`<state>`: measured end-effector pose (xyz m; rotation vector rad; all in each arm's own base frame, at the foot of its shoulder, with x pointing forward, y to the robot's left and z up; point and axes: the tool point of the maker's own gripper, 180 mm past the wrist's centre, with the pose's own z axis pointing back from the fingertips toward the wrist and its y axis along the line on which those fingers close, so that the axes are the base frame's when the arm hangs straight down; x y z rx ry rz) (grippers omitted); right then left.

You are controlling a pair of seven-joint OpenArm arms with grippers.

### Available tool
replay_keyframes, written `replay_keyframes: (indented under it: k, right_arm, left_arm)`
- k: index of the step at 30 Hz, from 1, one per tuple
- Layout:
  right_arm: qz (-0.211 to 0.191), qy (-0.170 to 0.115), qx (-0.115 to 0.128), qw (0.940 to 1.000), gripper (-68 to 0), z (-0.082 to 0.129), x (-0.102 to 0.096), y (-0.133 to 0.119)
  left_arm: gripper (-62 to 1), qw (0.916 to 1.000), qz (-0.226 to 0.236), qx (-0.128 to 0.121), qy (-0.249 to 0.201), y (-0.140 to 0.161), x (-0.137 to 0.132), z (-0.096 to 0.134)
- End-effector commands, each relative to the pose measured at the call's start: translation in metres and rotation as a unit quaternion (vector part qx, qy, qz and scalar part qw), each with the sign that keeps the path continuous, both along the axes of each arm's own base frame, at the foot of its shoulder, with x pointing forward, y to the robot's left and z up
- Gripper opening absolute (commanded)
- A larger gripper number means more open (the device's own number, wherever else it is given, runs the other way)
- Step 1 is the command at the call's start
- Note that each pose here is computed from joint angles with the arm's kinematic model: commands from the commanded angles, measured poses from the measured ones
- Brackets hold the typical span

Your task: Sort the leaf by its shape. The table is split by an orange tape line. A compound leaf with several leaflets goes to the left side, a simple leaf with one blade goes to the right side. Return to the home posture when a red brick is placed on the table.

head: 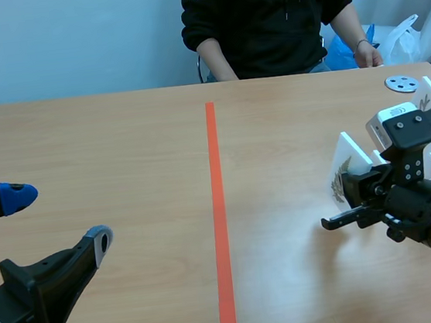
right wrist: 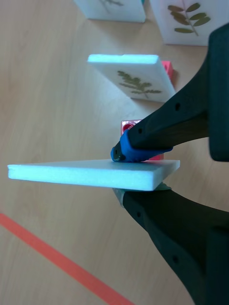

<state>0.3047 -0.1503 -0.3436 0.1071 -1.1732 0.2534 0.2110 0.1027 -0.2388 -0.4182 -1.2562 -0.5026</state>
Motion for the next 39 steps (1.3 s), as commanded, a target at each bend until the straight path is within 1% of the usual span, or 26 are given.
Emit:
replay_keyframes:
  k: [1, 3, 7, 10, 19, 20, 21, 24, 25, 29, 32, 35, 37, 39]
  right_arm:
    - [-0.002, -0.010, -0.001, 0.9999, -64.2, 0.002, 0.004, -0.003]
    - [-0.003, -0.005, -0.006, 1.0000, -64.2, -0.005, 0.002, -0.006]
    - [-0.009, 0.004, -0.006, 0.9999, -64.2, -0.019, -0.003, -0.011]
    - [-0.023, 0.006, -0.012, 0.9997, -64.2, -0.025, -0.004, -0.017]
    - [-0.021, 0.003, -0.014, 0.9997, -63.3, -0.025, -0.004, -0.017]
    - [-0.021, 0.003, -0.014, 0.9997, -62.3, -0.025, -0.004, -0.017]
    - [-0.021, 0.002, -0.014, 0.9997, -59.6, -0.024, -0.004, -0.017]
    - [-0.021, -0.004, -0.012, 0.9997, -49.0, -0.022, -0.003, -0.017]
    - [-0.021, -0.008, -0.011, 0.9997, -46.9, -0.021, -0.003, -0.017]
    - [-0.023, -0.021, -0.011, 0.9995, -45.7, -0.013, 0.001, -0.019]
    - [-0.027, -0.037, -0.013, 0.9989, -45.7, 0.000, 0.006, -0.023]
    - [-0.032, -0.059, -0.012, 0.9977, -45.7, 0.021, 0.012, -0.027]
    - [-0.035, -0.070, -0.004, 0.9969, -45.7, 0.037, 0.015, -0.028]
    - [-0.030, -0.088, 0.006, 0.9956, -45.7, 0.058, 0.016, -0.027]
  left_arm:
    - [1.4, 0.9998, -0.004, -0.014, -0.015, -0.006, 0.001, 0.010]
    - [1.4, 0.9998, -0.004, -0.014, -0.015, -0.006, 0.001, 0.010]
    - [1.4, 0.9998, -0.004, -0.014, -0.015, -0.006, 0.001, 0.010]
    - [1.4, 0.9998, -0.004, -0.014, -0.015, -0.006, 0.001, 0.010]
    - [1.4, 0.9998, -0.004, -0.014, -0.015, -0.006, 0.001, 0.010]
    - [1.4, 0.9998, -0.004, -0.014, -0.015, -0.006, 0.001, 0.010]
    - [1.4, 0.9998, -0.004, -0.014, -0.015, -0.006, 0.001, 0.010]
    - [1.4, 0.9998, -0.004, -0.014, -0.015, -0.006, 0.001, 0.010]
    - [1.4, 0.9998, -0.004, -0.014, -0.015, -0.006, 0.001, 0.010]
    - [1.4, 0.9998, -0.004, -0.014, -0.015, -0.006, 0.001, 0.010]
    - [1.4, 0.9998, -0.004, -0.014, -0.015, -0.006, 0.001, 0.010]
    - [1.4, 0.9998, -0.004, -0.014, -0.015, -0.006, 0.001, 0.010]
    - [1.4, 0.9998, -0.004, -0.014, -0.015, -0.006, 0.001, 0.010]
    - [1.4, 0.9998, -0.004, -0.014, -0.015, -0.006, 0.001, 0.010]
